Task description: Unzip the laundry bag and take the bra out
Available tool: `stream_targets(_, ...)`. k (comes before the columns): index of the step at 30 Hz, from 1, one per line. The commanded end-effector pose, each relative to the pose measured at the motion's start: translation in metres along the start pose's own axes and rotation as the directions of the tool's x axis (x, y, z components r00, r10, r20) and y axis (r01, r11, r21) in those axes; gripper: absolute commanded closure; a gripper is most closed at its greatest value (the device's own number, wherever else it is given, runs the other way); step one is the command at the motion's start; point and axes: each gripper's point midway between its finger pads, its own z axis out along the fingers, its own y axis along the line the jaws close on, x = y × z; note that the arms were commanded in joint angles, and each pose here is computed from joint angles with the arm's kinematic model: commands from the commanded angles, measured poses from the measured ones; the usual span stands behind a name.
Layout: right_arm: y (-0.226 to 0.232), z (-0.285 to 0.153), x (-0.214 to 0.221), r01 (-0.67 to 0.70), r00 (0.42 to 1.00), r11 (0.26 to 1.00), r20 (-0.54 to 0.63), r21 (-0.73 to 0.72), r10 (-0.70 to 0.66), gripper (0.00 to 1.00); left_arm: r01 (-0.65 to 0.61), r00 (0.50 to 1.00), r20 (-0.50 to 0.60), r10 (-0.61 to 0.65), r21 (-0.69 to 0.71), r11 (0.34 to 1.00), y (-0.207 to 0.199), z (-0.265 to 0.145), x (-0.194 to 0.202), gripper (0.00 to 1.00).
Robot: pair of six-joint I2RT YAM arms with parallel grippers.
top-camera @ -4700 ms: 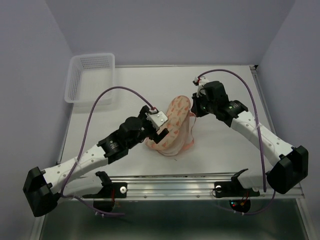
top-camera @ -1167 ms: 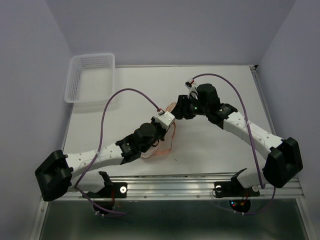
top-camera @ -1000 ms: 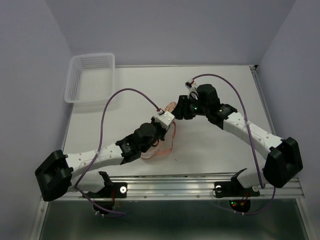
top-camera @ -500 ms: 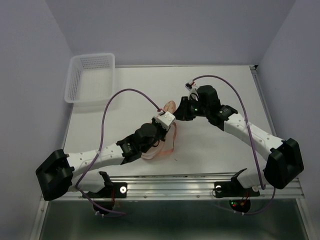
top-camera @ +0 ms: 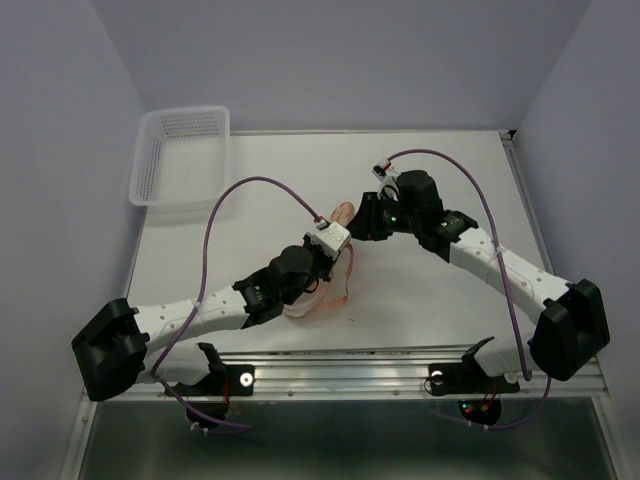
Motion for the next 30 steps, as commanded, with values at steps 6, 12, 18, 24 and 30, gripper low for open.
stream_targets(6, 0.017, -0.013, -0.02, 0.042, 0.997, 0.998, 0.071, -0.037, -0.039, 0.68, 0.033, 0.997, 0.072, -0.031, -0.025, 0.999, 0.006, 0.001, -0.02, 1.0)
stream_targets(12, 0.015, -0.013, -0.016, 0.025, 0.998, 0.999, 0.053, -0.034, -0.024, 0.68, 0.029, 0.997, 0.073, -0.026, -0.039, 0.999, 0.009, 0.001, -0.02, 1.0)
stream_targets(18, 0.017, -0.015, -0.009, 0.0, 0.999, 0.999, 0.035, -0.048, 0.002, 0.65, 0.02, 0.997, 0.074, -0.017, -0.048, 0.999, 0.012, 0.002, -0.022, 1.0)
stream_targets(24, 0.018, -0.014, -0.008, -0.009, 1.0, 0.998, 0.026, -0.057, 0.01, 0.65, 0.021, 0.997, 0.081, -0.017, -0.044, 0.999, 0.011, 0.004, -0.027, 1.0)
stream_targets(30, 0.016, -0.009, -0.006, -0.017, 1.0, 0.998, 0.011, -0.055, 0.018, 0.66, 0.028, 0.996, 0.089, -0.026, -0.028, 0.999, 0.008, 0.005, -0.031, 1.0)
